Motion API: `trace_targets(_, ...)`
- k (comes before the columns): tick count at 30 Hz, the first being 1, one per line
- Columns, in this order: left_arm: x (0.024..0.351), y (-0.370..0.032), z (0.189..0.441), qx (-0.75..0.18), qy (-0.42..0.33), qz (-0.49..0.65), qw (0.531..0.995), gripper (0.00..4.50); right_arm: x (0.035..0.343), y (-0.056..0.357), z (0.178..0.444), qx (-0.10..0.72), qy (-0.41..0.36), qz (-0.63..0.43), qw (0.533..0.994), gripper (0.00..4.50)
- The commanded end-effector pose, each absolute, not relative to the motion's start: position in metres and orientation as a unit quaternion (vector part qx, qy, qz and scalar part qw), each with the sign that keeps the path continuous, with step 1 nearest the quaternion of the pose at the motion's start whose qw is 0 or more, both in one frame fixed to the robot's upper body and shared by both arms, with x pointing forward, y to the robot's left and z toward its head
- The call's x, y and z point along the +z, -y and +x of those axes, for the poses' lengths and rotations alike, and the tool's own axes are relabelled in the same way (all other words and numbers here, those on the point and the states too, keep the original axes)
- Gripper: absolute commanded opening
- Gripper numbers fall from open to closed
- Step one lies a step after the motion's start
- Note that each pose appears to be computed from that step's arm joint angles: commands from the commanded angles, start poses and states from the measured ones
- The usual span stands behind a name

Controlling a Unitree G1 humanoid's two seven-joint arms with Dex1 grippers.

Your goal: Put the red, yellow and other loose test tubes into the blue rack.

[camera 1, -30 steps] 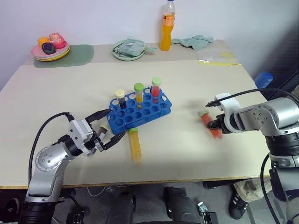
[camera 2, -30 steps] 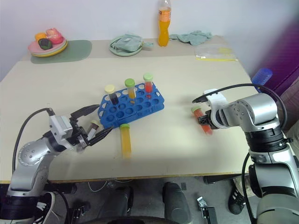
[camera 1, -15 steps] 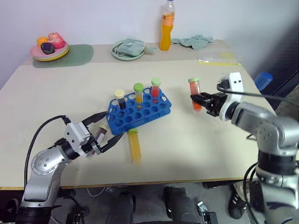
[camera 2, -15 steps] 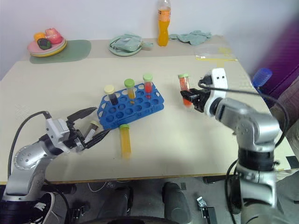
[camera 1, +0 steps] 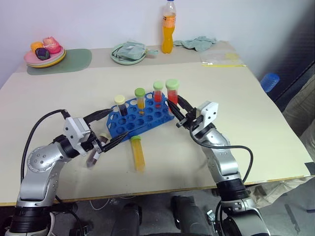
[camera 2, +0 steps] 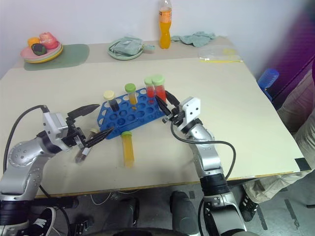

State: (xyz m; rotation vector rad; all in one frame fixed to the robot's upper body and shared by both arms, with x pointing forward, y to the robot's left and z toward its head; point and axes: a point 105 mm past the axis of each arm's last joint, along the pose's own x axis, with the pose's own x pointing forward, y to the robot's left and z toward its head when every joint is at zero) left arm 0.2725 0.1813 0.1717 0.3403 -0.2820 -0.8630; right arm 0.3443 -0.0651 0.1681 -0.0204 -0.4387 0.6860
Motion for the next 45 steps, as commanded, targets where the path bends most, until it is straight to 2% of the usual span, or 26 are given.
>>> trace_targets(1,0.183,-0.187,0.273,-0.409,0.149,0.174,0.883,4.5,0.177,0.047,0.349,0.33,0.265,-0.029,0.906,0.79)
trace_targets(14,0.183,-0.189,0.267,-0.403,0.142,0.179,0.886,4.5,0.151,0.051,0.378,0.304,0.241,-0.048,0.92,0.79)
trace_targets(20,0.185,-0.19,0.266,-0.401,0.139,0.182,0.887,4.5,0.138,0.053,0.38,0.303,0.223,-0.051,0.925,0.79)
trace_targets(34,0.187,-0.19,0.266,-0.399,0.138,0.185,0.887,4.5,0.135,0.041,0.386,0.312,0.214,-0.019,0.926,0.79)
trace_targets(35,0.187,-0.189,0.266,-0.399,0.138,0.185,0.887,4.5,0.136,0.043,0.385,0.318,0.214,-0.003,0.924,1.85)
trace_targets(36,0.188,-0.19,0.265,-0.399,0.138,0.186,0.888,4.5,0.137,0.043,0.384,0.324,0.215,0.006,0.921,2.23)
trace_targets(40,0.188,-0.19,0.265,-0.396,0.138,0.185,0.889,4.5,0.136,0.048,0.384,0.323,0.215,-0.002,0.922,4.31)
trace_targets(45,0.187,-0.188,0.266,-0.396,0.139,0.183,0.889,4.5,0.139,0.056,0.383,0.321,0.22,-0.02,0.921,4.42)
